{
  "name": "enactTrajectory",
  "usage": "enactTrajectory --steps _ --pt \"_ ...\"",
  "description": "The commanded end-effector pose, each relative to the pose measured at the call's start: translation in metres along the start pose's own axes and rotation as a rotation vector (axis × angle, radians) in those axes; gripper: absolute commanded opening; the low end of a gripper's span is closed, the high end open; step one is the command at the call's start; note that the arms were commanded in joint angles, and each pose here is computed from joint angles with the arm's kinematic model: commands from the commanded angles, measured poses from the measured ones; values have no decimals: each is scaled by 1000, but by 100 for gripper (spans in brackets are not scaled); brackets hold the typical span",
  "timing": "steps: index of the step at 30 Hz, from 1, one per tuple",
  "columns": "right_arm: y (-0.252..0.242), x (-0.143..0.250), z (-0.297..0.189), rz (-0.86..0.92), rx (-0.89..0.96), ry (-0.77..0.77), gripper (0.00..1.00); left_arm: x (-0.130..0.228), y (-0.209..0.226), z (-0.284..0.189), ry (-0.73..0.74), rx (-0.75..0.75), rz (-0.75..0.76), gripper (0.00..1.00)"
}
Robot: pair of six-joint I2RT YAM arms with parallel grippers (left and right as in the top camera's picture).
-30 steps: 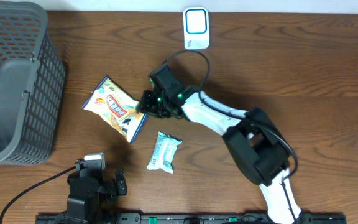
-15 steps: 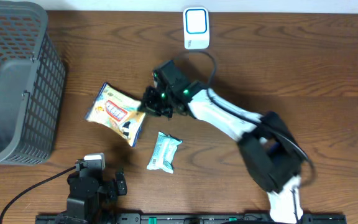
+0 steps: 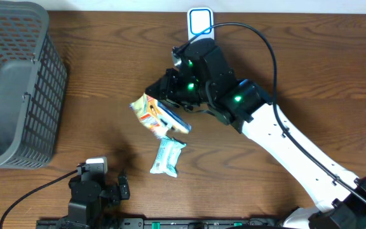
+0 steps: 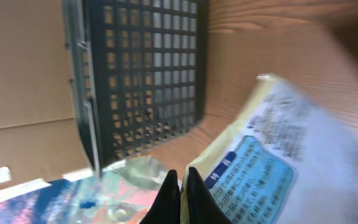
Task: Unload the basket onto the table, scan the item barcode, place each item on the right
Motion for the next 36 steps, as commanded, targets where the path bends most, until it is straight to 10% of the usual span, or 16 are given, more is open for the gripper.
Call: enactTrajectory --steps 1,12,36 --pt "11 -2 -34 -94 3 -77 1 2 -1 0 6 5 0 98" --pt "-40 -25 -146 -130 293 -365 1 2 -1 0 6 5 0 98" --pt "-21 -62 -155 -116 201 -516 2 2 -1 0 6 5 0 98"
Point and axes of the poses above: each gripper's point midway between its finger pads, its own z axis out along the fingers, its own y axis along the line the jaws close on, x = y × z, the point moved 2 cm from there along -z, back along the fingers, and after that the axes turned 3 degrees about z, right-handed, at the moved point
